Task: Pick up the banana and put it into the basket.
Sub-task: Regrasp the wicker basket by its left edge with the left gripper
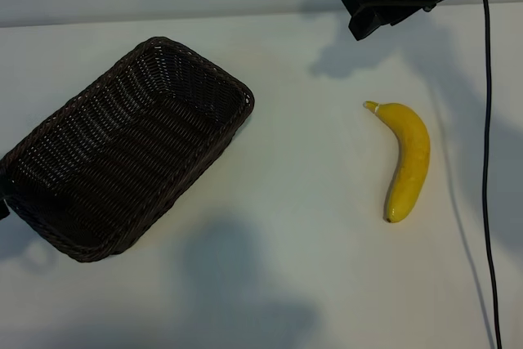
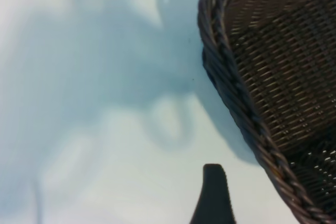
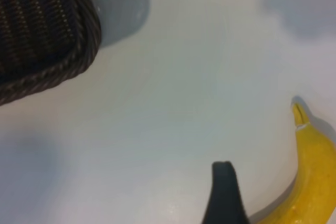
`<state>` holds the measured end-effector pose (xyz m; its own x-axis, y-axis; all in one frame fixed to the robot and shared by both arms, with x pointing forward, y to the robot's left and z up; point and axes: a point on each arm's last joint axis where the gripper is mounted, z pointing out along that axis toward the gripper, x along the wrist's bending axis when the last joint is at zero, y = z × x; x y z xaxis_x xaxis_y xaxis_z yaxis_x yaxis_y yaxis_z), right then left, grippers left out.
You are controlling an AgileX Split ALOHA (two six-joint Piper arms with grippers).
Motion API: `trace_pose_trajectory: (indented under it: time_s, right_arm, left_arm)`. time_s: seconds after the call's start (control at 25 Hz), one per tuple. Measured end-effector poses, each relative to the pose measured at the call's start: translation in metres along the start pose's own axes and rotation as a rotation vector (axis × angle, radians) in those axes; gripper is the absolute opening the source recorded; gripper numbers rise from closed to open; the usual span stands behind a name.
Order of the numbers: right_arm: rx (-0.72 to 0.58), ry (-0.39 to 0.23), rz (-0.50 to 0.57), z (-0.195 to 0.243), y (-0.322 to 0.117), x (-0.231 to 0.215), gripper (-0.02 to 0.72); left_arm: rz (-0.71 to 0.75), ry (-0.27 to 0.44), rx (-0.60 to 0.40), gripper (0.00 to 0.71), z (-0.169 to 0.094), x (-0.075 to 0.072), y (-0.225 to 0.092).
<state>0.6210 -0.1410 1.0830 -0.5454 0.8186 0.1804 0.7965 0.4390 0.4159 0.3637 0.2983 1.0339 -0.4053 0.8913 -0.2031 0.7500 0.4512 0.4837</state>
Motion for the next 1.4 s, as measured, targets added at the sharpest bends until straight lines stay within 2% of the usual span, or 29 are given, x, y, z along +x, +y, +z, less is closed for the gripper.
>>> trace_pose_trajectory:
  time_s: [0.4, 0.56, 0.96, 1.4]
  right_arm:
    - [0.004, 0.001, 0.000, 0.000, 0.000, 0.000, 0.522]
    - [0.005, 0.001, 0.000, 0.000, 0.000, 0.000, 0.522]
    - [0.011, 0.003, 0.000, 0.000, -0.001, 0.000, 0.522]
    - [0.023, 0.007, 0.000, 0.000, -0.002, 0.001, 0.522]
  left_arm:
    - [-0.026, 0.058, 0.068, 0.585, 0.036, 0.006, -0.014]
    - [-0.029, 0.043, 0.041, 0.585, 0.046, 0.001, -0.007]
    - [-0.027, 0.048, 0.089, 0.585, 0.087, -0.011, 0.001]
    - [-0.044, 0.042, 0.125, 0.585, 0.112, -0.016, 0.000]
